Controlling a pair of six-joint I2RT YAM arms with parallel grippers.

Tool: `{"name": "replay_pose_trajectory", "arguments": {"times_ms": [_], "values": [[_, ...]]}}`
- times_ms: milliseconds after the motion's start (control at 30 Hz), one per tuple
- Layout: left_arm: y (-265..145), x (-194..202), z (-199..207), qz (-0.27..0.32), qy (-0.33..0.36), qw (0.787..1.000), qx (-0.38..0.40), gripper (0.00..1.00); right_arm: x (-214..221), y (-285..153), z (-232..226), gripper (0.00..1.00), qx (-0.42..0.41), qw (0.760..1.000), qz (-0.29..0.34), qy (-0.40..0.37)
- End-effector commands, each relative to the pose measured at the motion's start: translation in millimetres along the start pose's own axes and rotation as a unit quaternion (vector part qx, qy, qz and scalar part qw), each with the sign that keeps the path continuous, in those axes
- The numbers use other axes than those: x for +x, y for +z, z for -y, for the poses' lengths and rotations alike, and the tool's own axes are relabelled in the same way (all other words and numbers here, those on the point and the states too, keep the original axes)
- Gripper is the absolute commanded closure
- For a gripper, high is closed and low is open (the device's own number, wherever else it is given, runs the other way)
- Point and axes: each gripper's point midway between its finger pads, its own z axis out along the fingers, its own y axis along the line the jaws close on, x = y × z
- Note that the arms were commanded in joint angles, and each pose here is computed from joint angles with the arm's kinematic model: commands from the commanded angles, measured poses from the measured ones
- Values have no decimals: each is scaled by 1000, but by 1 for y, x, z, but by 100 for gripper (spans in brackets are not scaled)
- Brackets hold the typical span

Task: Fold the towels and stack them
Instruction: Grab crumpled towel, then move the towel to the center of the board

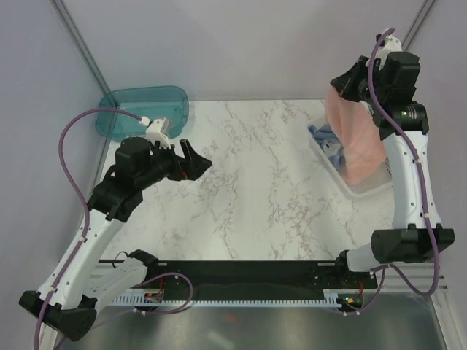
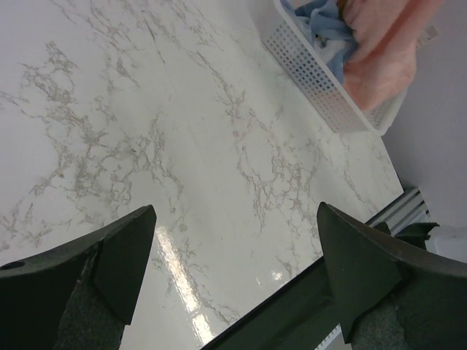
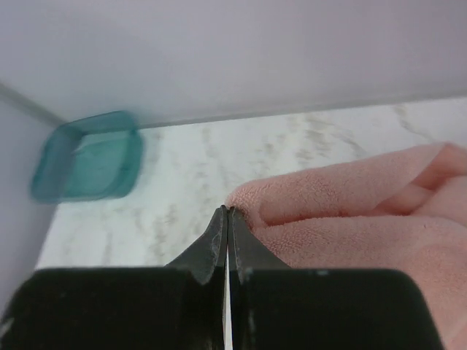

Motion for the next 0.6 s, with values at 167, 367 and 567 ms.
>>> {"name": "replay_pose_trajectory", "arguments": {"times_ms": [167,367,567], "values": [[-18,-38,-23,57,-10,995,-87,0,62,-97,-195,100,-330,942,-65,7],[-14,-23,-49,52,-54,988,-135,0,244,-86,-201,100,-325,916,-234,27],[-6,-10,-71,43,-66,981,-178,1,356,-91,-203,67,-322,888,-329,-18]]}}
